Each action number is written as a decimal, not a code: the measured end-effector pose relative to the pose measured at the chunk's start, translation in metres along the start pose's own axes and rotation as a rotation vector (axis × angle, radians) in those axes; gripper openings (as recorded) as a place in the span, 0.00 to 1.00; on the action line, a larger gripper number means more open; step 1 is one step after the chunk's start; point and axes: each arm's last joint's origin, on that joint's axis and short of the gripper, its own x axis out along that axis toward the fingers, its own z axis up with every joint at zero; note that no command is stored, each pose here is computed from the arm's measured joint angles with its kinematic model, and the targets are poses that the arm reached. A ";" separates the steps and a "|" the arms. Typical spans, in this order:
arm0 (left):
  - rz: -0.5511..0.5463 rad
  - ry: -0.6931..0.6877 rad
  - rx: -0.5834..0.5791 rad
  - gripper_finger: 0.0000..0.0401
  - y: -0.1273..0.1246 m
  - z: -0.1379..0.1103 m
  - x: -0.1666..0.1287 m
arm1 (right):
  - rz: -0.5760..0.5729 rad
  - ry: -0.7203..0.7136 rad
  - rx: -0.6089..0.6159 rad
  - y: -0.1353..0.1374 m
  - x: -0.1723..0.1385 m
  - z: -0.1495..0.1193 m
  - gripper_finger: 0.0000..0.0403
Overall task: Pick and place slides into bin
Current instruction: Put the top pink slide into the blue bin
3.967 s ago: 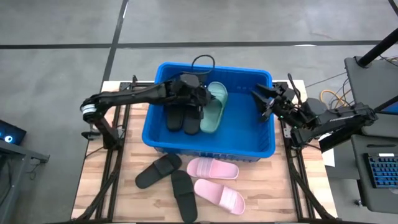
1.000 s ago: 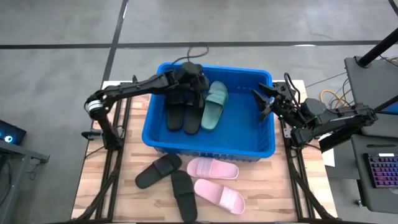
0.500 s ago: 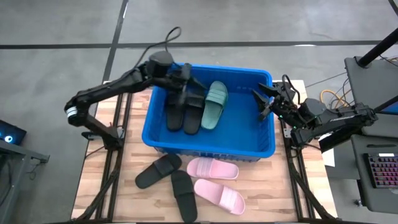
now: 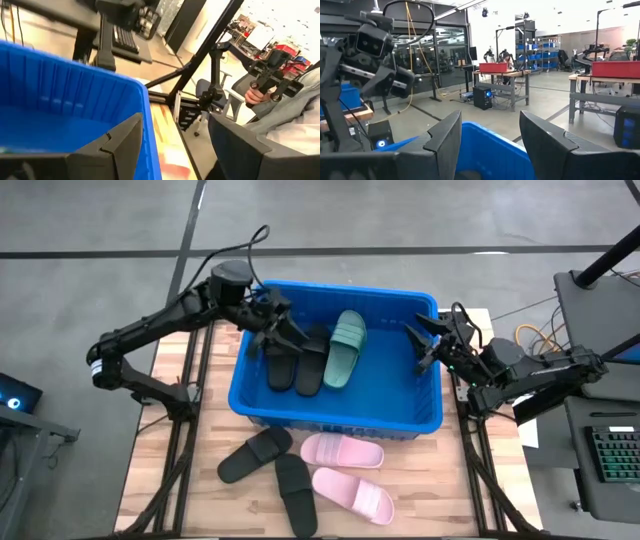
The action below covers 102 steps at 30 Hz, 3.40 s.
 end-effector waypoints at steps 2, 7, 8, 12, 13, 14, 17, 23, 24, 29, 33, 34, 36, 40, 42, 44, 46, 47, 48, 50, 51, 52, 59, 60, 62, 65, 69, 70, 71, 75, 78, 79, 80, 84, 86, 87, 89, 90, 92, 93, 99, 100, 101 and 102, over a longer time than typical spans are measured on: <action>0.005 0.025 -0.027 0.53 -0.001 -0.003 -0.001 | 0.000 0.000 0.021 0.000 0.000 0.000 0.48; 0.027 0.107 -0.090 0.48 -0.003 -0.014 -0.001 | 0.000 0.000 0.071 0.000 0.000 0.000 0.48; 0.024 0.113 -0.081 0.45 -0.004 -0.015 0.000 | 0.000 0.000 0.083 0.000 0.000 0.000 0.48; 0.034 0.101 0.035 0.30 -0.009 -0.014 0.001 | 0.000 0.000 0.075 0.000 0.000 0.000 0.48; 0.053 0.088 0.063 0.25 -0.009 -0.012 0.001 | 0.000 -0.001 0.075 0.000 0.000 0.000 0.48; 0.073 0.080 0.072 0.21 -0.009 -0.011 0.001 | 0.000 -0.002 0.077 0.000 0.000 0.000 0.48; 0.099 0.073 0.073 0.08 -0.008 -0.011 0.000 | 0.000 -0.007 0.115 0.000 0.000 0.001 0.48; 0.094 0.063 0.072 0.02 -0.020 -0.011 -0.012 | 0.061 -0.007 0.268 0.002 0.000 0.001 0.48; 0.094 0.054 0.055 0.02 -0.024 -0.010 -0.016 | 0.086 -0.006 0.312 0.003 0.000 0.001 0.48; 0.056 0.026 0.063 0.00 -0.055 -0.012 -0.040 | 0.235 0.014 0.458 0.007 -0.001 0.002 0.48; 0.067 0.035 0.091 0.00 -0.075 -0.019 -0.054 | 0.306 0.041 0.547 0.011 0.000 0.001 0.48; 0.073 0.044 0.095 0.00 -0.079 -0.022 -0.056 | 0.311 0.053 0.564 0.012 0.001 0.000 0.48; 0.079 0.068 0.134 0.00 -0.088 -0.027 -0.059 | 0.319 0.072 0.598 0.015 0.003 -0.003 0.48; 0.105 0.123 0.179 0.00 -0.107 -0.039 -0.064 | 0.312 0.121 0.682 0.022 0.008 -0.011 0.48; 0.147 0.148 0.198 0.00 -0.115 -0.045 -0.064 | 0.333 0.152 0.705 0.027 0.010 -0.015 0.48; 0.182 0.170 0.211 0.00 -0.119 -0.051 -0.063 | 0.362 0.183 0.705 0.034 0.012 -0.020 0.48; 0.194 0.188 0.199 0.00 -0.123 -0.058 -0.062 | 0.375 0.214 0.718 0.040 0.014 -0.025 0.48; 0.192 0.199 0.184 0.00 -0.125 -0.062 -0.060 | 0.382 0.225 0.726 0.043 0.015 -0.028 0.48; 0.184 0.208 0.165 0.00 -0.126 -0.065 -0.059 | 0.389 0.229 0.733 0.047 0.016 -0.030 0.48; 0.169 0.232 0.124 0.00 -0.127 -0.074 -0.057 | 0.407 0.218 0.745 0.054 0.018 -0.032 0.48; 0.168 0.242 0.110 0.00 -0.127 -0.078 -0.056 | 0.417 0.207 0.752 0.057 0.019 -0.032 0.48; 0.174 0.249 0.102 0.00 -0.127 -0.082 -0.056 | 0.429 0.193 0.752 0.060 0.020 -0.032 0.48; 0.213 0.331 0.049 0.00 -0.117 -0.111 -0.048 | 0.496 0.115 0.713 0.076 0.016 -0.027 0.48; 0.219 0.342 0.047 0.00 -0.115 -0.114 -0.046 | 0.506 0.120 0.715 0.079 0.015 -0.025 0.48; 0.242 0.364 0.045 0.00 -0.111 -0.121 -0.043 | 0.511 0.149 0.719 0.085 0.013 -0.019 0.48; 0.261 0.393 0.041 0.00 -0.107 -0.129 -0.039 | 0.506 0.273 0.782 0.095 0.010 -0.007 0.48; 0.270 0.417 0.040 0.00 -0.103 -0.136 -0.036 | 0.426 0.559 0.868 0.111 0.003 0.002 0.48; 0.270 0.421 0.040 0.00 -0.103 -0.137 -0.035 | 0.393 0.632 0.885 0.117 0.001 0.003 0.48; 0.271 0.422 0.040 0.00 -0.103 -0.137 -0.035 | 0.360 0.699 0.902 0.122 -0.002 0.003 0.48; 0.271 0.423 0.040 0.00 -0.102 -0.138 -0.035 | 0.192 0.918 0.958 0.146 -0.013 -0.001 0.48; 0.269 0.418 0.045 0.00 -0.103 -0.137 -0.037 | 0.081 0.988 1.013 0.169 -0.018 -0.009 0.48; 0.269 0.417 0.045 0.00 -0.103 -0.137 -0.038 | 0.061 1.002 1.018 0.178 -0.019 -0.014 0.48; 0.267 0.414 0.046 0.00 -0.103 -0.137 -0.038 | 0.042 1.016 1.014 0.186 -0.020 -0.020 0.48; 0.264 0.403 0.048 0.00 -0.104 -0.137 -0.042 | -0.002 1.052 0.972 0.215 -0.019 -0.044 0.48; 0.261 0.395 0.049 0.00 -0.105 -0.136 -0.044 | -0.008 1.069 0.933 0.225 -0.017 -0.054 0.48; 0.260 0.392 0.051 0.00 -0.105 -0.136 -0.045 | -0.004 1.071 0.901 0.229 -0.017 -0.059 0.48; 0.257 0.384 0.053 0.00 -0.106 -0.136 -0.048 | 0.027 1.068 0.820 0.236 -0.015 -0.066 0.48; 0.256 0.381 0.053 0.00 -0.106 -0.136 -0.049 | 0.059 1.063 0.758 0.240 -0.015 -0.067 0.48; 0.253 0.372 0.055 0.00 -0.106 -0.136 -0.051 | 0.153 1.036 0.608 0.243 -0.011 -0.066 0.48; 0.252 0.368 0.055 0.00 -0.107 -0.136 -0.053 | 0.211 1.018 0.515 0.245 -0.010 -0.064 0.48; 0.242 0.340 0.059 0.00 -0.109 -0.135 -0.062 | 0.608 0.836 -0.143 0.251 -0.005 -0.049 0.48; 0.241 0.336 0.059 0.00 -0.109 -0.135 -0.063 | 0.662 0.798 -0.251 0.251 -0.005 -0.047 0.48; 0.241 0.332 0.055 0.00 -0.109 -0.135 -0.064 | 0.713 0.759 -0.360 0.251 -0.005 -0.047 0.48; 0.240 0.328 0.055 0.00 -0.110 -0.135 -0.065 | 0.756 0.724 -0.453 0.251 -0.005 -0.046 0.48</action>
